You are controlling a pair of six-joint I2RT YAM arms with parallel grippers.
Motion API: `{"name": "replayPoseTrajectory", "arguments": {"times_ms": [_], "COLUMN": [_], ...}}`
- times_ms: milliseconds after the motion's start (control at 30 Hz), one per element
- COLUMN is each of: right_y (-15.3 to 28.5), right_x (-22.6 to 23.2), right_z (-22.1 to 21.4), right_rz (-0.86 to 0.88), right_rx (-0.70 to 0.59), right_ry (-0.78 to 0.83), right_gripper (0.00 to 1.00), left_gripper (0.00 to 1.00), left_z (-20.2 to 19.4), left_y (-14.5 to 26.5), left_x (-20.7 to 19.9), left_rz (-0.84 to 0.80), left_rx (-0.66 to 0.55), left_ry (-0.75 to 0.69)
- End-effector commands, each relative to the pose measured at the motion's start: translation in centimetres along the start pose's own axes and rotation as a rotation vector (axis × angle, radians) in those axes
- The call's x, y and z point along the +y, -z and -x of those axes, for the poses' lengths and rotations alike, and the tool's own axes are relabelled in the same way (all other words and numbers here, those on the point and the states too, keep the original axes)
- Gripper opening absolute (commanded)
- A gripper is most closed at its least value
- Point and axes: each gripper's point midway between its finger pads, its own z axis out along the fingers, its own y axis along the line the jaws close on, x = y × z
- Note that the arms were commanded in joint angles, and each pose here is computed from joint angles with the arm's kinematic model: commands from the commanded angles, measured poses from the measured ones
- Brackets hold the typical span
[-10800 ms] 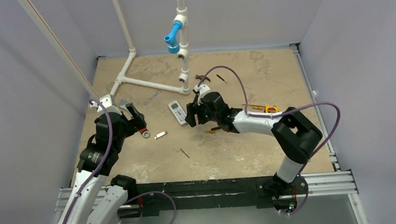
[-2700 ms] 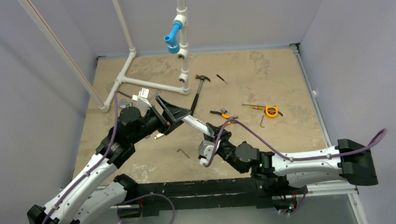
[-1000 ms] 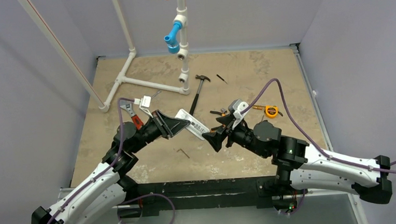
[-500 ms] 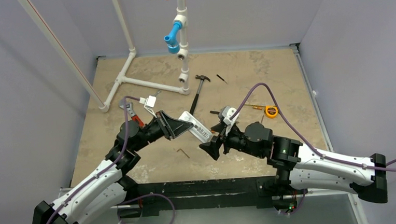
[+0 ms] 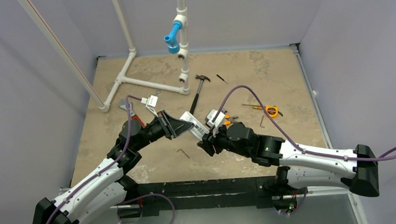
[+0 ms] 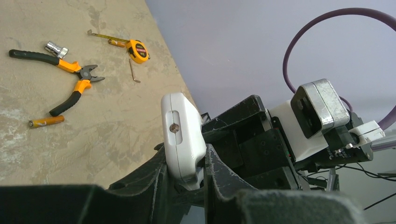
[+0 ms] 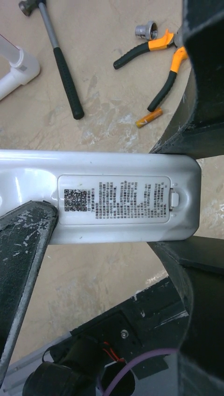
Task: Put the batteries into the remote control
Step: Pick up the remote control from the center of the board.
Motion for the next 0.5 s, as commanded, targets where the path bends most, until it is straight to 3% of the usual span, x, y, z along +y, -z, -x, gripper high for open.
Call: {"name": "replayPoseTrajectory", "arguments": {"times_ms": [0, 167, 300, 467], "right_y": [0.4, 0.8, 0.7, 0.5], "right_x": [0.0, 0.5, 1.0, 1.6], "right_z": [2.3, 2.6, 2.2, 1.8], "right_rz": [0.000, 0.039, 0.064, 0.091], "right_rx": [-0.086, -0.120, -0.106, -0.081], "right_ry": [-0.003, -0.015, -0.024, -0.030], "right_gripper": [0.33, 0.13, 0.08, 0.07], "left_gripper": [0.22, 0.37, 0.46, 0.48], "left_z": [1.1, 1.3, 1.4, 1.4], "left_y": [-0.1, -0.2, -0.3, -0.4], "left_x": [-1.5, -1.4, -1.3, -1.0], "left_rz": [-0.044, -0.031, -0.018, -0.003], "left_rx": [-0.040, -0.045, -0.048, -0.050], "left_ry": [-0.008, -0.001, 0.006, 0.018]}}
